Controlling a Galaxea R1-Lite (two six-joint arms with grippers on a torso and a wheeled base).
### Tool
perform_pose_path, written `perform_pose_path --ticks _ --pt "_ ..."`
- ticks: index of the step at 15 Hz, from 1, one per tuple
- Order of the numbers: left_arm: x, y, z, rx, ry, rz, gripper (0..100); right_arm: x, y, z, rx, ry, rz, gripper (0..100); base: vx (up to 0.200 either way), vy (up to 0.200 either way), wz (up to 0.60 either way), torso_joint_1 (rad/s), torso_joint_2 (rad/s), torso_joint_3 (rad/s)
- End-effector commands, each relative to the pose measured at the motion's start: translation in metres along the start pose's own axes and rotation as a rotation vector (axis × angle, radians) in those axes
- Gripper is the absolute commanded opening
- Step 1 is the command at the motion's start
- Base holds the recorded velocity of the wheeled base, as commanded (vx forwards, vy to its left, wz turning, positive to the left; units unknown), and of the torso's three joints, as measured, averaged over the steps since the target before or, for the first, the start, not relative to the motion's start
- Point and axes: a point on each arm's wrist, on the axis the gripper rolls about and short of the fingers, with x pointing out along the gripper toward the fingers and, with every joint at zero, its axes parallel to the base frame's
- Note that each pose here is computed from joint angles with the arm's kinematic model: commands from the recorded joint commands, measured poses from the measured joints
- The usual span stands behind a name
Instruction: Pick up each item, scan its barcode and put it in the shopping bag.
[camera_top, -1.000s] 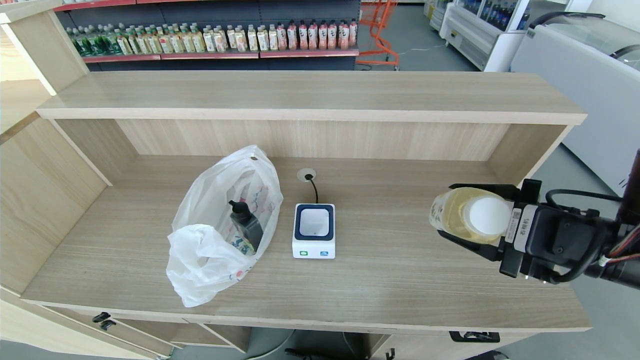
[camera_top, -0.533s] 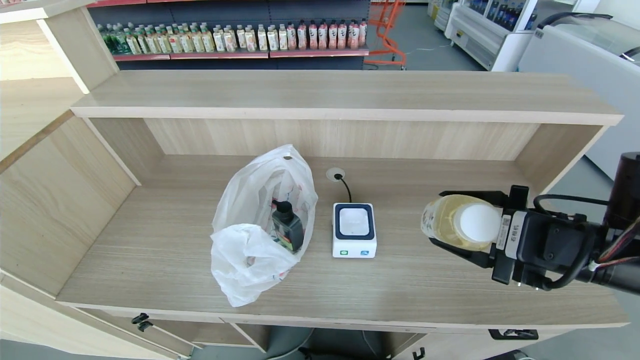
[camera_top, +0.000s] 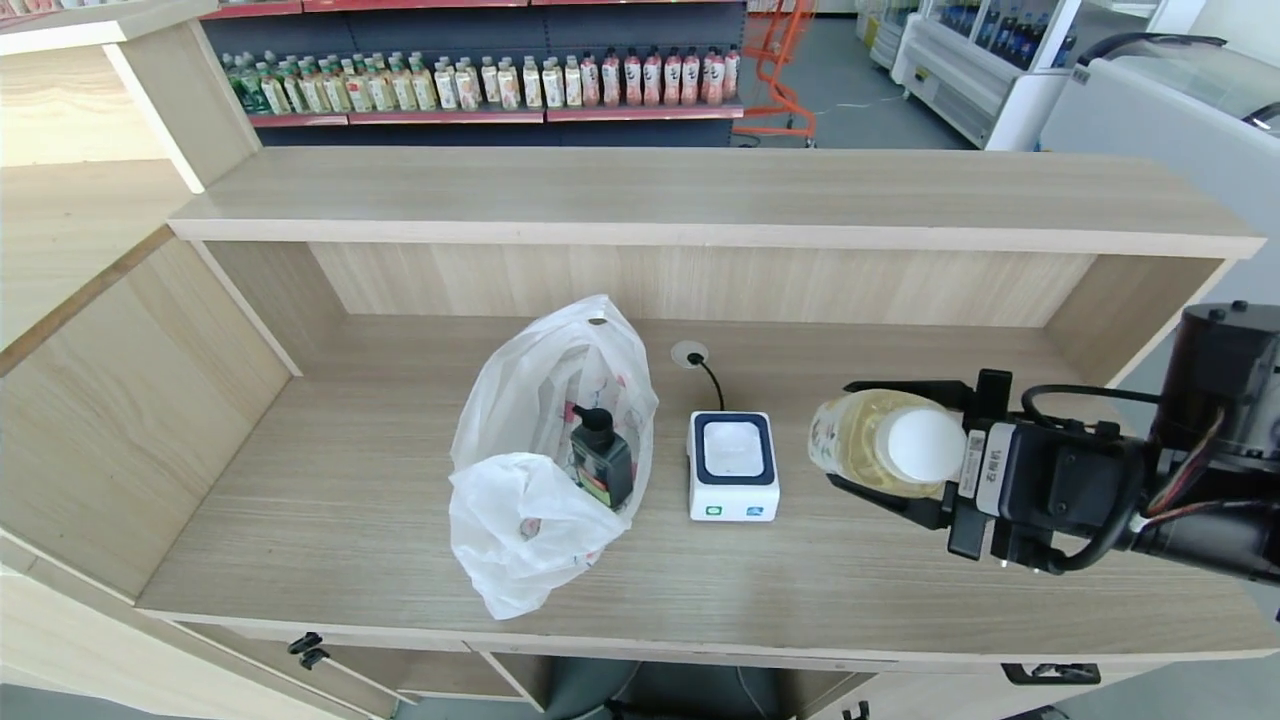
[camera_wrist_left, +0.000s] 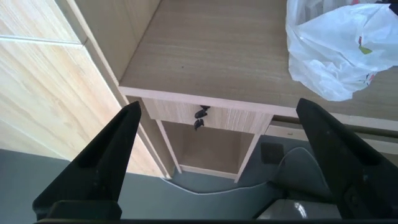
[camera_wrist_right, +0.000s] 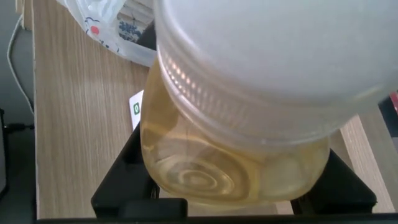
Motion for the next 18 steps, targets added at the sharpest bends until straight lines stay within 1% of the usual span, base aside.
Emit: perform_pose_path --ticks 1,3,5,7,10,18 --pt "0.0 0.0 0.0 0.0 0.0 0.001 100 0.009 0.008 -0.009 0.025 0.01 0.045 0 0.2 0.0 0.0 0.007 0.0 0.012" --pt "0.0 0.0 0.0 0.016 0.0 0.003 100 0.015 0.011 -0.014 0.034 0.005 0.065 0 0.0 0.0 0.0 0.0 0.0 0.0" --pt "0.0 0.0 0.0 0.006 0.0 0.003 100 0.026 0.013 -0.021 0.019 -0.045 0.055 0 0.0 0.0 0.0 0.0 0.0 0.0" --pt "0.0 0.0 0.0 0.006 0.0 0.003 100 0.029 0.018 -0.024 0.026 -0.062 0.073 0 0.0 0.0 0.0 0.0 0.0 0.0" --pt "0.0 0.0 0.0 0.006 0.0 0.003 100 0.029 0.028 -0.027 0.04 -0.06 0.106 0 0.0 0.0 0.0 0.0 0.0 0.0" --pt "0.0 0.0 0.0 0.006 0.0 0.003 100 0.03 0.03 -0.028 0.013 -0.066 0.114 0 0.0 0.0 0.0 0.0 0.0 0.0"
